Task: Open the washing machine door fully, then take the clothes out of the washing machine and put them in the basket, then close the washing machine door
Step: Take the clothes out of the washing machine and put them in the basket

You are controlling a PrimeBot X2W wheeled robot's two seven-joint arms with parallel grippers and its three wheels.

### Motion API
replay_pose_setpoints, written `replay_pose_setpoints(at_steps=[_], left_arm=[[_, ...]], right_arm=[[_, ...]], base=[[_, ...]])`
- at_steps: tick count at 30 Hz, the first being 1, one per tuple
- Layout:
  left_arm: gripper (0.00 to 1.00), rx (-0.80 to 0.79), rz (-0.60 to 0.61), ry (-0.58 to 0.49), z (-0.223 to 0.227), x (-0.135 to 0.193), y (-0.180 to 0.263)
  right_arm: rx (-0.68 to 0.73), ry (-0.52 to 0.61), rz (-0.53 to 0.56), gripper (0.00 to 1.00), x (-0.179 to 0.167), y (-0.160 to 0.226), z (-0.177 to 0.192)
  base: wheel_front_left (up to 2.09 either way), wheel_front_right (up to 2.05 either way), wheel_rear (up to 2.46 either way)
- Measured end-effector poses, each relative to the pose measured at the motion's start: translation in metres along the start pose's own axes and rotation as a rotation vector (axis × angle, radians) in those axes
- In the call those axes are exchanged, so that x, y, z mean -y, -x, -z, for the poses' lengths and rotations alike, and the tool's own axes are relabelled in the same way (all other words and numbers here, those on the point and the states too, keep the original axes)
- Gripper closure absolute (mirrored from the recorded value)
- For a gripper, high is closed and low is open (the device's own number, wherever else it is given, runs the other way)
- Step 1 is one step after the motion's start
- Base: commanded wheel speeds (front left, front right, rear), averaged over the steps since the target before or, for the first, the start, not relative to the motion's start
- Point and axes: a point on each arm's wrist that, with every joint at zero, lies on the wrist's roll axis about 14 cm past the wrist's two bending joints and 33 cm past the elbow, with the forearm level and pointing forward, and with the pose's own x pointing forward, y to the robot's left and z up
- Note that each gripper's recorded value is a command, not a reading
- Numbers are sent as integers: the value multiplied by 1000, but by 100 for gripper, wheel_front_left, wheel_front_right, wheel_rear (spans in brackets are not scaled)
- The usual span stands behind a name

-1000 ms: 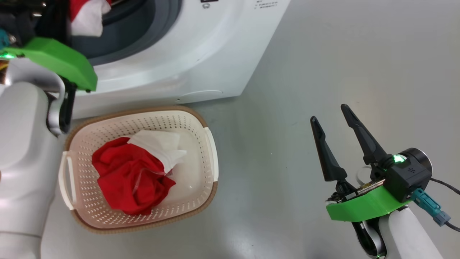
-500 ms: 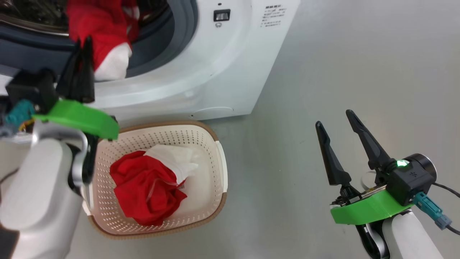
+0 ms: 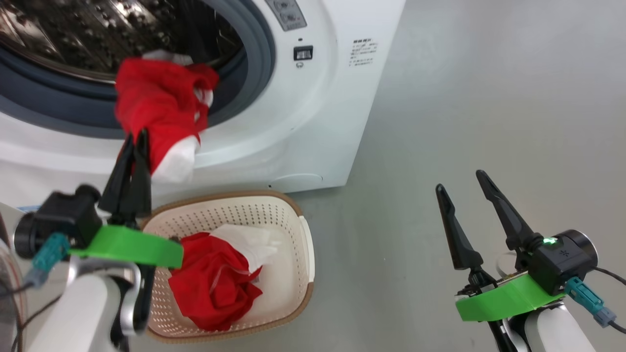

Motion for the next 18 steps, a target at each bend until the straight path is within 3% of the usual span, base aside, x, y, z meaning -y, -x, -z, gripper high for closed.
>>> replay_pose_setpoints(at_steps=[18], left_arm=[[100, 105, -11, 5, -66, 17, 66]], right_arm=[[54, -4, -2, 0, -5, 25, -23]], base=[[0, 0, 0]])
